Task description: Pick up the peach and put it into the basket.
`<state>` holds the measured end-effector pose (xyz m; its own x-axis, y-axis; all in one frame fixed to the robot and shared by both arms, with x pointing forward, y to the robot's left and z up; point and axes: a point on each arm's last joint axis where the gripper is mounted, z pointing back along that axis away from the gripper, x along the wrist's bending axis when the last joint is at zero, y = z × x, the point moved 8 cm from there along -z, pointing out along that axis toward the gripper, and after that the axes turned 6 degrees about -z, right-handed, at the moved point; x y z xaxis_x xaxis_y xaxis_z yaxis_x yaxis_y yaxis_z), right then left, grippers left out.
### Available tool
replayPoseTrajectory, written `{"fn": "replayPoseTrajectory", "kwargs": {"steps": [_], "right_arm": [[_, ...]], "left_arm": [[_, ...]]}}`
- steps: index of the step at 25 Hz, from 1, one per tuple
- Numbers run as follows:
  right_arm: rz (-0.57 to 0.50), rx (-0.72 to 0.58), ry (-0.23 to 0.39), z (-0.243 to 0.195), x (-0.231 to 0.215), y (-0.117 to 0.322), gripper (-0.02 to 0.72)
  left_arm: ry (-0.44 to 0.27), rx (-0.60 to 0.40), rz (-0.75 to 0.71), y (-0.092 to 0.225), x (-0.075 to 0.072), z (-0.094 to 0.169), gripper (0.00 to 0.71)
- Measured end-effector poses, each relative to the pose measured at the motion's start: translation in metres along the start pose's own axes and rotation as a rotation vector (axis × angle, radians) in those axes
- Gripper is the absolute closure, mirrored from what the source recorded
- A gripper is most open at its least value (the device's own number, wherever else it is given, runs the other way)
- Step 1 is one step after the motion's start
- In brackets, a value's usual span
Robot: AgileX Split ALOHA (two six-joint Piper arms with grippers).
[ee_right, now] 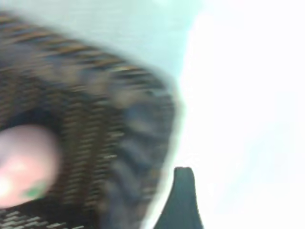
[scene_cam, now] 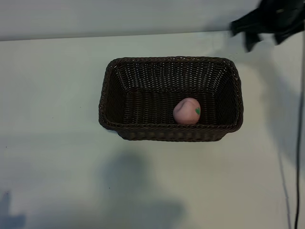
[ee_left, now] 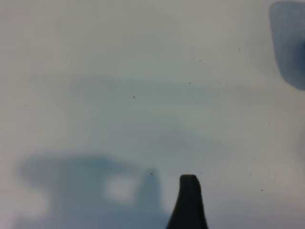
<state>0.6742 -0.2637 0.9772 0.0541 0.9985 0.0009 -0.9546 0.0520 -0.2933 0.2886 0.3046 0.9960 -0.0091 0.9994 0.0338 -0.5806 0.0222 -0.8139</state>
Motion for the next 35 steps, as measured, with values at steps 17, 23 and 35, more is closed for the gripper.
{"fn": "replayPoseTrajectory", "kwargs": {"steps": [17,23,35], "right_arm": [[-0.179,-0.015,0.033,0.034,-0.104,0.006,0.110],[-0.183,-0.179,0.015,0.105,-0.098,0.009,0.110],[-0.174,-0.507,-0.034,0.247,-0.078,0.078,0.110]], "left_arm": [[0.000,0.000,0.000,0.000,0.000,0.000,0.118],[0.000,0.000,0.000,0.000,0.000,0.000,0.118],[0.000,0.000,0.000,0.000,0.000,0.000,0.118]]}}
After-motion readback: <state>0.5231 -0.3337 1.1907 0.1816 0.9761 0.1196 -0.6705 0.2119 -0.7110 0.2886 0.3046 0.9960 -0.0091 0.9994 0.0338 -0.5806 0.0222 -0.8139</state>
